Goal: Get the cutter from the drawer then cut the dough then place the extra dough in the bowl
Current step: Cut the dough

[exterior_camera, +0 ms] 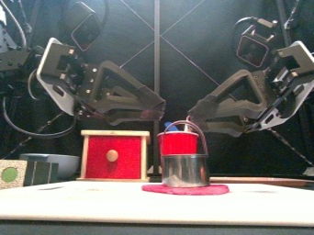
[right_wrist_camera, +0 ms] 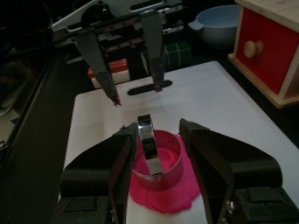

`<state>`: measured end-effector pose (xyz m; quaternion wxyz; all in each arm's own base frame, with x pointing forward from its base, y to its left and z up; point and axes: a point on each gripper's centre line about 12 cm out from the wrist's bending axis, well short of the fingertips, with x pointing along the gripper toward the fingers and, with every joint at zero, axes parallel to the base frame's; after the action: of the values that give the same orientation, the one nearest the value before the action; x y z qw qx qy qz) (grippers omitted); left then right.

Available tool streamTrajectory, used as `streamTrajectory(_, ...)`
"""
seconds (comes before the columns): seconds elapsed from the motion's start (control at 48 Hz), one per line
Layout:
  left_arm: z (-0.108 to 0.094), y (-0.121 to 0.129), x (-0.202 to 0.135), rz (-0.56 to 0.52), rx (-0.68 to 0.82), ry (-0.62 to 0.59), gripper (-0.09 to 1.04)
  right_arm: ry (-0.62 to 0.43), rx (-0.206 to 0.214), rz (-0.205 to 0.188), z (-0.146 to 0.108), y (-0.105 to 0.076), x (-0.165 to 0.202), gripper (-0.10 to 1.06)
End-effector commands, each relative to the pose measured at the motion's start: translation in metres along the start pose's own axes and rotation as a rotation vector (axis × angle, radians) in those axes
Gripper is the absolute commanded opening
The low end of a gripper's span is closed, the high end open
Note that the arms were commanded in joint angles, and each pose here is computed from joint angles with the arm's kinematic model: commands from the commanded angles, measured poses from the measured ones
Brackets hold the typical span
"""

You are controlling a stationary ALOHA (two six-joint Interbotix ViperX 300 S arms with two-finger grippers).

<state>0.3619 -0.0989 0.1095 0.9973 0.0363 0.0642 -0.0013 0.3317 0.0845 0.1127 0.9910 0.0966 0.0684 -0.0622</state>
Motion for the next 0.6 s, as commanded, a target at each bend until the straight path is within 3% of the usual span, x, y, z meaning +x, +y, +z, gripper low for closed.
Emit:
streamTrajectory(0.021,0.005,0.001,0.002,0.005,-0.003,-0.02,0.8,-0.005,0.028,0.003,0.009,0.005,0.002,0.8)
streamTrajectory(0.604,-0.009,0.007,0.016,0.036,-0.004,0.008,0.8,0.085,0.037,0.015,0.0,0.011,0.005,0.8)
